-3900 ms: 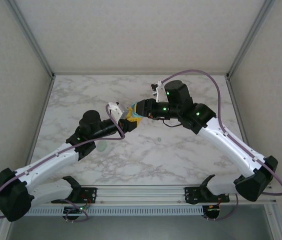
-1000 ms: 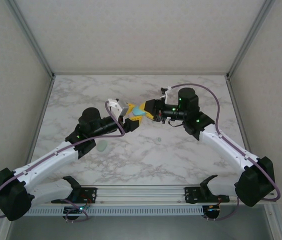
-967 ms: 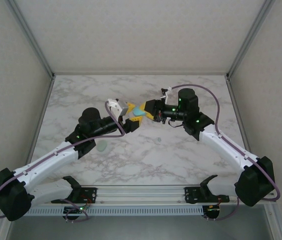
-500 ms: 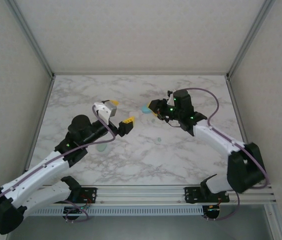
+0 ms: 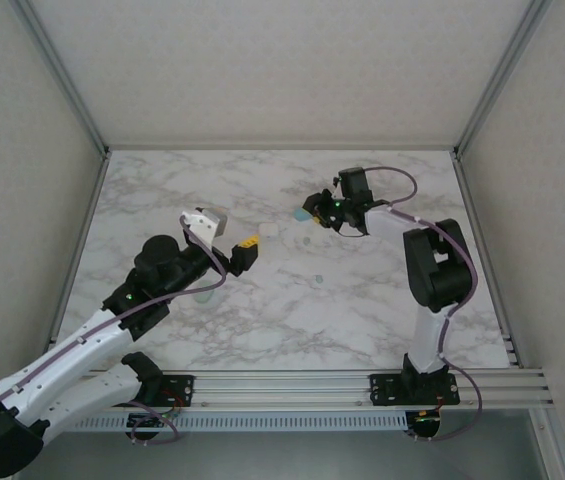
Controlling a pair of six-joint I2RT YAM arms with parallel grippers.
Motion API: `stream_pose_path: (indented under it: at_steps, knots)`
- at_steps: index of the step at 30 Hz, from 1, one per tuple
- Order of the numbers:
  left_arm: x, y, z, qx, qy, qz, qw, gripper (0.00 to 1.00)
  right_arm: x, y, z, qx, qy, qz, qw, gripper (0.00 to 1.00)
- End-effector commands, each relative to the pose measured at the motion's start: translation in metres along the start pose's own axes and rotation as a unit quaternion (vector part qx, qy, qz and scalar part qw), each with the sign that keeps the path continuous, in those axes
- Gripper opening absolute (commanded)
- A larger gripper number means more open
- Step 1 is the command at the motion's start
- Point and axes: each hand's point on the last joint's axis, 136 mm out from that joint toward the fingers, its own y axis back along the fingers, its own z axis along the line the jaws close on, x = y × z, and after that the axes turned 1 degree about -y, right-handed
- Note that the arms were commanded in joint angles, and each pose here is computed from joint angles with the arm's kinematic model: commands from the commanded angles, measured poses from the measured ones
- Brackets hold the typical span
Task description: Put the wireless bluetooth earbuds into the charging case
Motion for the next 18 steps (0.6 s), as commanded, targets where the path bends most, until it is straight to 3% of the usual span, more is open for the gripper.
stream_pose_path:
  at_steps: [1,12,18]
  knots:
    - [-0.012,0.003,0.008,-0.019,0.017,-0.005,1.0,1.0,-0.012,-0.007,0.001,-0.007,0.031,0.017,0.999,0.18]
    - [-0.01,-0.002,0.017,-0.041,0.04,0.014,0.998,1.0,-0.011,-0.034,-0.03,0.023,0.032,0.062,0.997,0.21]
    - [-0.011,-0.004,0.016,-0.039,0.038,0.017,0.998,1.0,-0.01,-0.034,-0.038,0.043,0.041,0.069,0.996,0.29]
